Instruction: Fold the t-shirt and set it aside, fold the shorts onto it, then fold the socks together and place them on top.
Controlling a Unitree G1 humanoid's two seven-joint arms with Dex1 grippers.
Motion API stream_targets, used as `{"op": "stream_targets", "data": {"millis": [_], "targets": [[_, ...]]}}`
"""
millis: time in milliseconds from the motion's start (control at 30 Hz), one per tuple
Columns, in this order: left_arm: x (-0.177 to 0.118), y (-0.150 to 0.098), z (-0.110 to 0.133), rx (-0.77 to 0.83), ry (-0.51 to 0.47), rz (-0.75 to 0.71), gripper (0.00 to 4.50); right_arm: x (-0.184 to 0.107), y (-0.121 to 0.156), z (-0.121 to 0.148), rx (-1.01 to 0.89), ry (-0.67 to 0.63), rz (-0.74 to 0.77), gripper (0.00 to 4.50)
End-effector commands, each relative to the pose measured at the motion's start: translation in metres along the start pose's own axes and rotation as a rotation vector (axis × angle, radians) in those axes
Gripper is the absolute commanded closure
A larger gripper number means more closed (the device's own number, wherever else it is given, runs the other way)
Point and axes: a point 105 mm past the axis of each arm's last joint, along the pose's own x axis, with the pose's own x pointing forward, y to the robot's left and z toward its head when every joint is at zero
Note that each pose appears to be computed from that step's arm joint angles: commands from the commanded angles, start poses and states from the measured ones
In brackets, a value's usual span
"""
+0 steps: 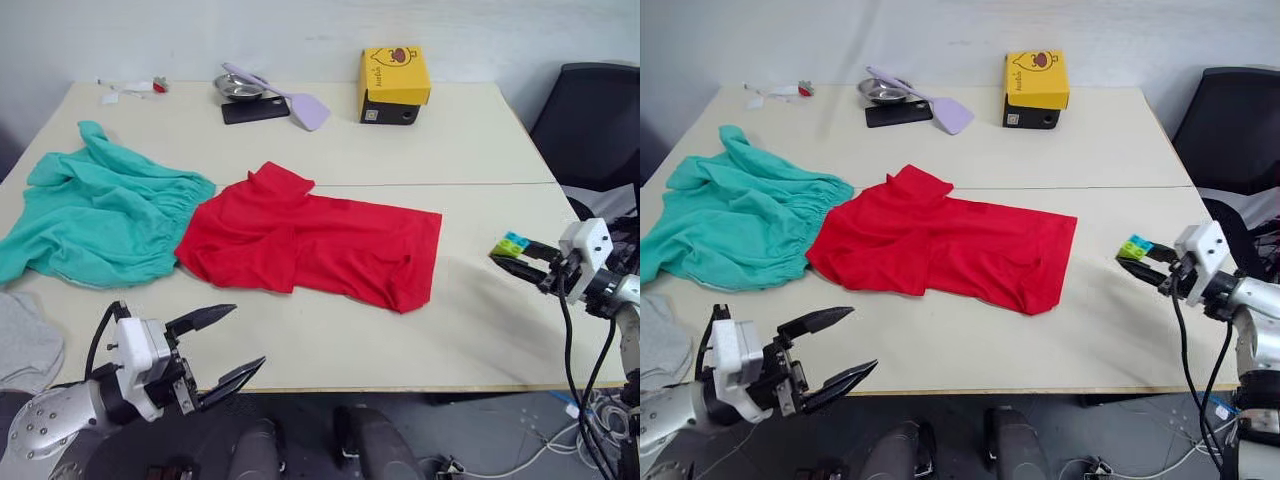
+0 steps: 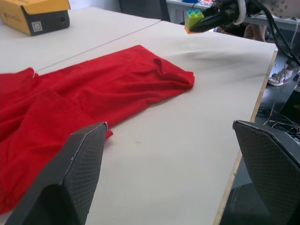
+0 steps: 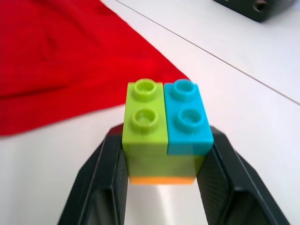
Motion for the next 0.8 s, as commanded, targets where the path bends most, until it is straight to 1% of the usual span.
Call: {"op": "stream_targets", "data": {"millis": [33, 100, 167, 300, 367, 433, 533, 600, 667, 733, 800], "targets": [[0.001, 0.002, 0.002, 0.0, -0.005, -0.02, 0.0, -0.007, -0.02, -0.01, -0.024, 0.067, -0.07, 3.01], [0.001, 0.003, 0.002, 0.005, -0.001, -0.018, 0.0, -0.004, -0.021, -0.009, -0.041, 0.056, -0.061, 3.01], [-0.001, 0.005, 0.002, 0.01, 0.006, -0.01, 0.0, 0.006, -0.017, 0.002, -0.057, -0.001, -0.018, 3.01], [-0.007, 0.006, 0.0, 0.011, 0.016, 0.018, 0.0, 0.025, 0.005, 0.025, -0.075, -0.118, 0.102, 3.01], [-0.01, 0.005, -0.001, 0.006, 0.02, 0.029, 0.0, 0.032, 0.013, 0.034, -0.086, -0.156, 0.126, 3.01], [-0.012, 0.005, -0.002, 0.005, 0.024, 0.036, 0.0, 0.035, 0.015, 0.038, -0.083, -0.175, 0.121, 3.01], [-0.013, 0.006, -0.003, 0.007, 0.025, 0.043, 0.0, 0.026, -0.002, 0.035, -0.057, -0.157, 0.015, 3.01], [-0.012, 0.006, -0.003, 0.009, 0.023, 0.045, 0.0, 0.012, -0.028, 0.027, 0.01, -0.139, -0.155, 3.01], [-0.01, 0.007, -0.003, 0.008, 0.017, 0.043, 0.0, -0.004, -0.052, 0.01, 0.092, -0.079, -0.318, 3.01], [-0.007, 0.007, -0.002, 0.009, 0.009, 0.03, 0.0, -0.013, -0.062, -0.006, 0.138, 0.0, -0.4, 3.01], [-0.006, 0.006, 0.0, 0.01, 0.005, 0.019, 0.0, -0.02, -0.072, -0.016, 0.174, 0.048, -0.489, 3.01]]}}
